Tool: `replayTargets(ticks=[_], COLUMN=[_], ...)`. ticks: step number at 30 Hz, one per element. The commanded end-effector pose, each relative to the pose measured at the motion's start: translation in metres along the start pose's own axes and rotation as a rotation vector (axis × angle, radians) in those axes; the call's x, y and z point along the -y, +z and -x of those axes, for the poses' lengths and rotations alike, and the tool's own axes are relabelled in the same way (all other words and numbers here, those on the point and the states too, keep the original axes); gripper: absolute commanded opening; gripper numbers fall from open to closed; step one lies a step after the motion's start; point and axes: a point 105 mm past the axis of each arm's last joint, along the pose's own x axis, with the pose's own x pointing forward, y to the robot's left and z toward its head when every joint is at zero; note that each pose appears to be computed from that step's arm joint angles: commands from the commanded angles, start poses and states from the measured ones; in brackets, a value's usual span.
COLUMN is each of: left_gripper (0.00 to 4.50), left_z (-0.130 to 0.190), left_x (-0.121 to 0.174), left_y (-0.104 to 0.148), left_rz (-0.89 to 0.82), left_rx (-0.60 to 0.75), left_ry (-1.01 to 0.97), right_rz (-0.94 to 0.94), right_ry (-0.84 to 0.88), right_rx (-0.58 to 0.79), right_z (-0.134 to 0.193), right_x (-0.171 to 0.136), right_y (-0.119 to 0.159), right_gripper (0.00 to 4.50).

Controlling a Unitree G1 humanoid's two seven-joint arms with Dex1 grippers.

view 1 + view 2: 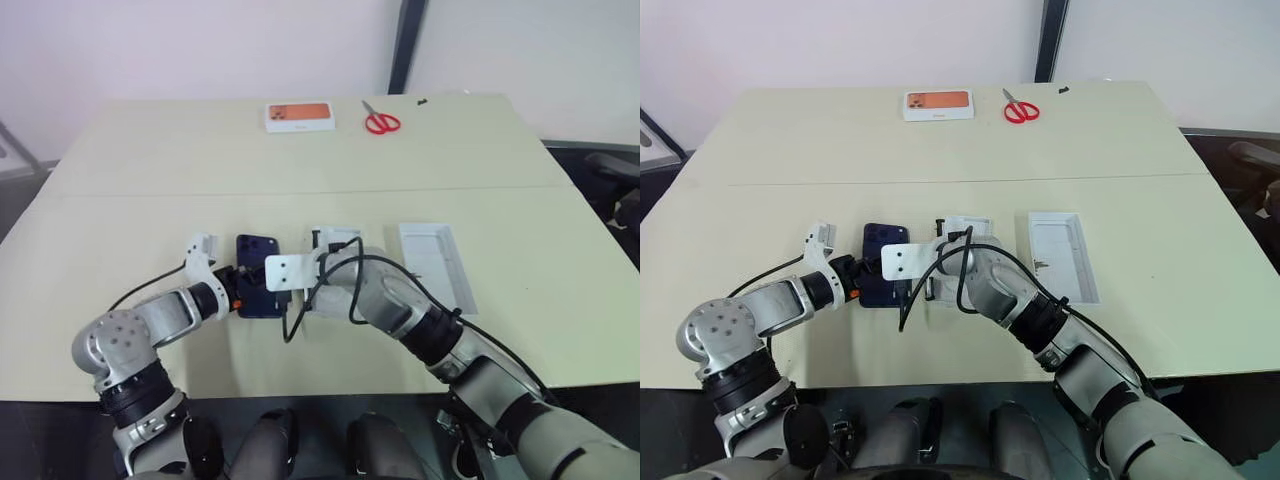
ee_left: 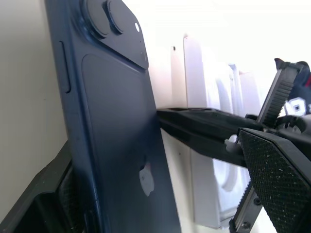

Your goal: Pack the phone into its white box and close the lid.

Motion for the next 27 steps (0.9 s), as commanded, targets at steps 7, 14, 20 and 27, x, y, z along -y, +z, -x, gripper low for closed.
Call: replayTargets(ticks=[7,14,20,27], left_gripper=[4.50,3.22,1.33,1.33], left_z=[0.011,0.016,0.015,0.015], left_x=[-0.010,-0.012,-0.011,-0.012], left_y=[0.022,0.026,0.023,0.024], left_rz=[0.005,0.025,0.035,0.058], left_rx=[0.072,0.093,0.091,0.105], left_ry=[0.044,0.048,0.039,0.031], right_rz=[-0.010,-0.015,-0.018,-0.041], right_ry=[0.021,0.014,0.004,-0.044], right_rx=[0.017,0.016,0.019,0.039], right_z=[-0.002,-0.002,-0.001,0.012], right_x=[-0.007,-0.006,-0.003,0.013], right_y=[0.003,0.002,0.003,0.004], right_gripper=[0.03,0.00,0.00,0.00])
